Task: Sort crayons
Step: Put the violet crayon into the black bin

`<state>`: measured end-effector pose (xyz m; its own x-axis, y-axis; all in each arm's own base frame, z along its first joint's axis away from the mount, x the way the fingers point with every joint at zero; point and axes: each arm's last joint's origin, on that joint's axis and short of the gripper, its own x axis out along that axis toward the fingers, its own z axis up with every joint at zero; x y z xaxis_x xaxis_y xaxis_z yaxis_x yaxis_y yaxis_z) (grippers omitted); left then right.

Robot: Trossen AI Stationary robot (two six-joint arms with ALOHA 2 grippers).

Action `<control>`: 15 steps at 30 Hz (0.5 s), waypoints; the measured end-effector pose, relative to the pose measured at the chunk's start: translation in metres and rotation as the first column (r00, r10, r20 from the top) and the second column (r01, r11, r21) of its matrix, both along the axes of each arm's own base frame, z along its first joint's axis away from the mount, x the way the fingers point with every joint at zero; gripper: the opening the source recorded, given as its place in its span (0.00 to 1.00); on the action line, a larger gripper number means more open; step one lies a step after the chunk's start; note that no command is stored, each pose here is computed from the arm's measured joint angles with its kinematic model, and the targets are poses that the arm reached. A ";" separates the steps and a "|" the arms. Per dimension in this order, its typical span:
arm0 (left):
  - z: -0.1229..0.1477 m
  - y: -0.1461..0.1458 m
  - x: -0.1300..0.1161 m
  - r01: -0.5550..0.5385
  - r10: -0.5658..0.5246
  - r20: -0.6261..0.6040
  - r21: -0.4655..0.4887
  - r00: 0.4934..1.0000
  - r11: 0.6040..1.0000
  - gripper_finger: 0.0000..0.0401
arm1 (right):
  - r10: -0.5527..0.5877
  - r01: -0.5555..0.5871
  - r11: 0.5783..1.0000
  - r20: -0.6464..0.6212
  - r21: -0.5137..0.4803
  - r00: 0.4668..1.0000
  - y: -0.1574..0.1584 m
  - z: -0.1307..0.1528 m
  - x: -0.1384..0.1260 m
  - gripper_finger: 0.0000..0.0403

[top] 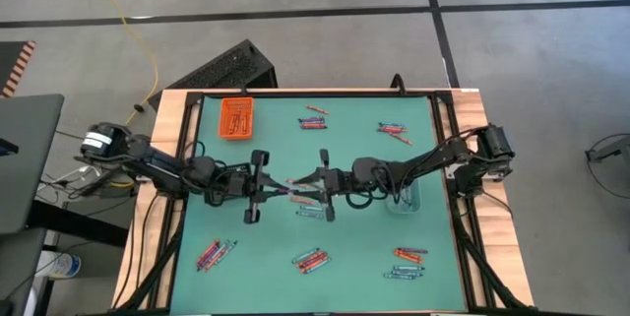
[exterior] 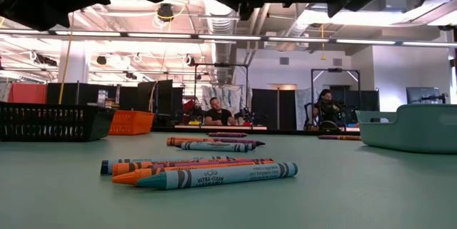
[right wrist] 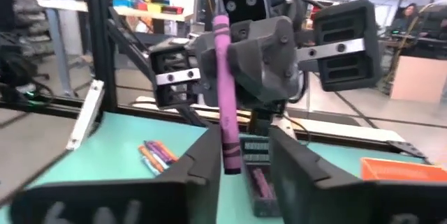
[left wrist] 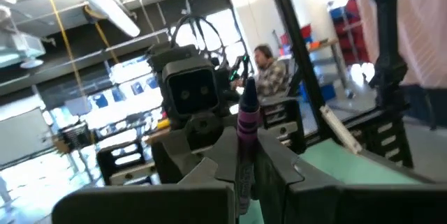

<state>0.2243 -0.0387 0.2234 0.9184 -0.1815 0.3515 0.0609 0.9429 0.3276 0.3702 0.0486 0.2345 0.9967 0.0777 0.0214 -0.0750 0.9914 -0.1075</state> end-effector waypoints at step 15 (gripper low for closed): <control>0.059 0.024 -0.066 -0.428 0.334 -0.523 -0.067 0.784 0.901 0.01 | -0.009 0.024 0.999 -0.311 0.046 0.950 -0.006 0.019 -0.034 0.49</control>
<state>0.1579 -0.0151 0.2825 0.9558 0.2404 -0.1695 -0.2091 0.9606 0.1829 0.3358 0.0421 0.2535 0.9557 0.0678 -0.2863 -0.0806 0.9962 -0.0331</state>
